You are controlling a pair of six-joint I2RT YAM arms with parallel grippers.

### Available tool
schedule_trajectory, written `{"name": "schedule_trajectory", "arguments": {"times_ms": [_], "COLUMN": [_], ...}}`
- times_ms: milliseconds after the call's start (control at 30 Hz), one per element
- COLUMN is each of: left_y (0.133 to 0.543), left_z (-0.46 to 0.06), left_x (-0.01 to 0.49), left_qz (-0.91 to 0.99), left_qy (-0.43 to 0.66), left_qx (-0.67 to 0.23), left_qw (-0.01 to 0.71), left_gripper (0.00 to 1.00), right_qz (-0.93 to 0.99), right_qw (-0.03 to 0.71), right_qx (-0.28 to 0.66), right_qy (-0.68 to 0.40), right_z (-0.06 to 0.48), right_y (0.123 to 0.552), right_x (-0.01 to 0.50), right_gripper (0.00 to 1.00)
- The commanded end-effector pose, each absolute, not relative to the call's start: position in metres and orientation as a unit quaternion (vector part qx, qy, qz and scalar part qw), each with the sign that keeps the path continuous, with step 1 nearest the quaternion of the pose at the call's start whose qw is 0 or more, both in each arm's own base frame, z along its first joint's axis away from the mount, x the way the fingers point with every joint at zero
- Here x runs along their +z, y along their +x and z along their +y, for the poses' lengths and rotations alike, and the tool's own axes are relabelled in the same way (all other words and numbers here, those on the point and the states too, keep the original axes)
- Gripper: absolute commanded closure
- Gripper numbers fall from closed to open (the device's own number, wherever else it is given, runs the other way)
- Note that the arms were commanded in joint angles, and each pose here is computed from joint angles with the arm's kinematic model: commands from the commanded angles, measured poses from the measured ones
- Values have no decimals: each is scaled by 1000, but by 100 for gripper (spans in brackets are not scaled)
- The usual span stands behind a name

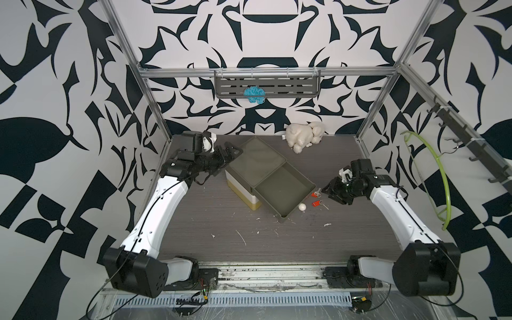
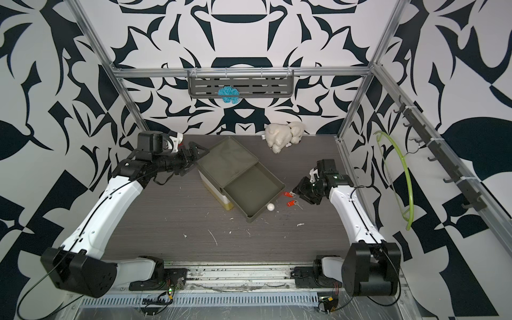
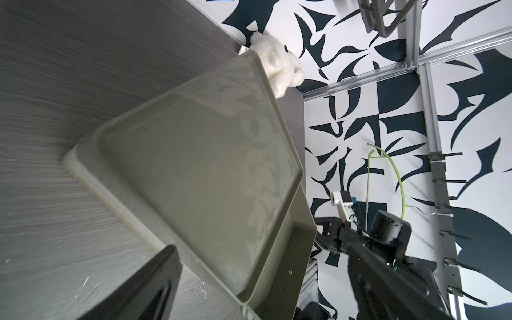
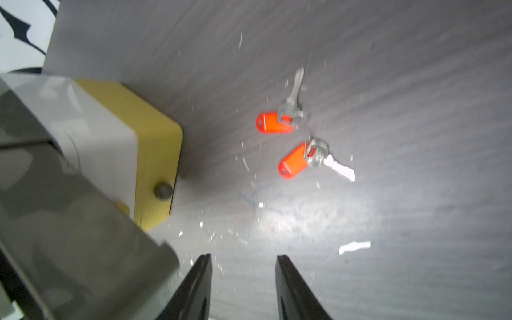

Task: Take the keys out of the drawer
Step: Place the key at the center of the board, then close the drawer in the storage box.

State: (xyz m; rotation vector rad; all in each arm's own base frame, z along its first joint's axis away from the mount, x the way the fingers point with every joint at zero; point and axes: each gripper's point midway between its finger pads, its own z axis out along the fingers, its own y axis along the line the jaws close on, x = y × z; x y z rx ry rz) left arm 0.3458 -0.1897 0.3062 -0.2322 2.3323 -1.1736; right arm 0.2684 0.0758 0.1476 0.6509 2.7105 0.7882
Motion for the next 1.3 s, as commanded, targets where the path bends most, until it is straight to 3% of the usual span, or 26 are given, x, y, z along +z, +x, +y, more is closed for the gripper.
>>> {"name": "schedule_trajectory", "arguments": {"times_ms": [0, 200, 400, 900, 1267], "left_y": [353, 366, 366, 356, 354], "left_z": [-216, -248, -255, -257, -261], "left_x": [309, 294, 275, 248, 240], "left_qz": [856, 856, 863, 874, 876], "left_qy": [-55, -48, -51, -56, -54], "left_qx": [-453, -468, -464, -456, -453], "left_qw": [243, 216, 193, 161, 155], "left_gripper": [1, 1, 1, 1, 1], "right_qz": [931, 931, 924, 895, 865], "right_qw": [69, 67, 96, 197, 231], "right_qx": [284, 304, 326, 360, 415], "right_qy": [221, 191, 177, 174, 164], "right_z": [87, 113, 145, 165, 194], "right_y": [229, 214, 234, 293, 307], "right_x": [148, 151, 155, 180, 199], "right_gripper": [56, 56, 56, 56, 56]}}
